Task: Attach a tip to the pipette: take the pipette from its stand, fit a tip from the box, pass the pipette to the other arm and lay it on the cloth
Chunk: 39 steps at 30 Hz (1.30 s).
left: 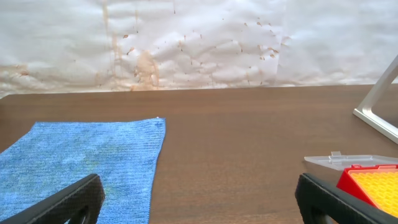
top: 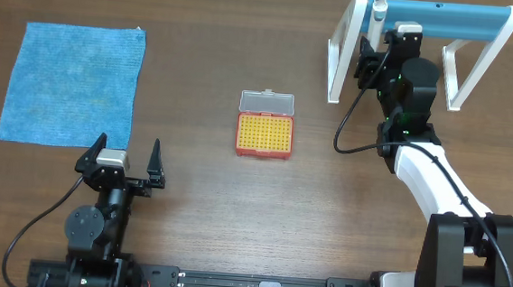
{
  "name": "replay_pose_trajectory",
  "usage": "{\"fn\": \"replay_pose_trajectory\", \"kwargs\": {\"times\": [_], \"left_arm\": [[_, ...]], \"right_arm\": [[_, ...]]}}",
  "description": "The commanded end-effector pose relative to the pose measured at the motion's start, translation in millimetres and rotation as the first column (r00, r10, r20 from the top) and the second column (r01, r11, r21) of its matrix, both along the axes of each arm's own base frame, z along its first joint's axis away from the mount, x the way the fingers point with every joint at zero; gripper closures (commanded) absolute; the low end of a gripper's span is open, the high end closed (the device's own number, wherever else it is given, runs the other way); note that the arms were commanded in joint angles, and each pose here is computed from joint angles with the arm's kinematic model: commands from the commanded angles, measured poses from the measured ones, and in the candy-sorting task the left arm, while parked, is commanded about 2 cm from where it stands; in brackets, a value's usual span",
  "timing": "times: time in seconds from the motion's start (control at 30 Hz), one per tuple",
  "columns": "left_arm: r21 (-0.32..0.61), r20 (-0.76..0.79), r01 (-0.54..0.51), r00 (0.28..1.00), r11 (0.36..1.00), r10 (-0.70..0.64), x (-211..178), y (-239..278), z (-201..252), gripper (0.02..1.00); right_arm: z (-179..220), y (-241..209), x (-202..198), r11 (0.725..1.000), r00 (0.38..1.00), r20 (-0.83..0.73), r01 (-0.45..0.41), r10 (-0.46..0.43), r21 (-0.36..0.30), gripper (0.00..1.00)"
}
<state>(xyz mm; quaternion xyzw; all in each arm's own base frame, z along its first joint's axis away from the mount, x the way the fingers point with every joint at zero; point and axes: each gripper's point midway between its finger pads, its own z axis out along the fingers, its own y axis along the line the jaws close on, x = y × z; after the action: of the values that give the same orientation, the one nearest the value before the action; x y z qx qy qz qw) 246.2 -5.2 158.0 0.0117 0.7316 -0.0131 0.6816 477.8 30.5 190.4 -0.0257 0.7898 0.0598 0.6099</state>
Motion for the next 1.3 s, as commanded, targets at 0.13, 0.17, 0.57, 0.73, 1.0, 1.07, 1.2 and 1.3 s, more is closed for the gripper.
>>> {"fn": "replay_pose_trajectory", "kwargs": {"times": [0.13, 0.17, 0.57, 0.73, 1.0, 1.07, 1.2, 1.3], "left_arm": [[0.011, -0.008, 0.020, 1.000, 1.000, -0.020, -0.2, -3.7, -2.3, 0.020], [0.011, -0.008, 0.020, 1.000, 1.000, -0.020, -0.2, -3.7, -2.3, 0.020], [0.011, -0.008, 0.020, 1.000, 1.000, -0.020, -0.2, -3.7, -2.3, 0.020], [0.011, -0.008, 0.020, 1.000, 1.000, -0.020, -0.2, -3.7, -2.3, 0.020], [0.011, -0.008, 0.020, 1.000, 1.000, -0.020, -0.2, -3.7, -2.3, 0.020], [0.011, -0.008, 0.021, 1.000, 1.000, -0.021, -0.2, -3.8, -2.3, 0.020], [0.011, -0.008, 0.021, 1.000, 1.000, -0.021, -0.2, -3.8, -2.3, 0.020], [0.011, -0.008, 0.020, 1.000, 1.000, -0.020, -0.2, -3.7, -2.3, 0.018]], "right_arm": [[5.6, 1.0, 5.7, 1.000, 1.000, 0.016, 0.008, -0.008, 0.005, 0.494], [5.6, 1.0, 5.7, 1.000, 1.000, 0.016, 0.008, -0.008, 0.005, 0.535], [6.4, 6.6, 5.1, 1.000, 1.000, 0.016, -0.003, 0.003, 0.017, 0.814], [15.8, 6.9, 3.3, 1.000, 0.999, 0.036, -0.005, 0.004, 0.017, 0.866], [34.6, 6.6, -2.5, 1.000, 0.998, 0.069, -0.005, 0.004, 0.018, 0.897], [36.9, 6.5, -4.0, 1.000, 0.998, 0.070, -0.005, 0.004, 0.018, 0.908], [44.0, 6.3, -7.8, 1.000, 0.997, 0.077, -0.005, 0.004, 0.019, 0.921], [55.2, 6.2, -11.2, 1.000, 0.995, 0.101, -0.006, 0.004, 0.019, 0.921]]}}
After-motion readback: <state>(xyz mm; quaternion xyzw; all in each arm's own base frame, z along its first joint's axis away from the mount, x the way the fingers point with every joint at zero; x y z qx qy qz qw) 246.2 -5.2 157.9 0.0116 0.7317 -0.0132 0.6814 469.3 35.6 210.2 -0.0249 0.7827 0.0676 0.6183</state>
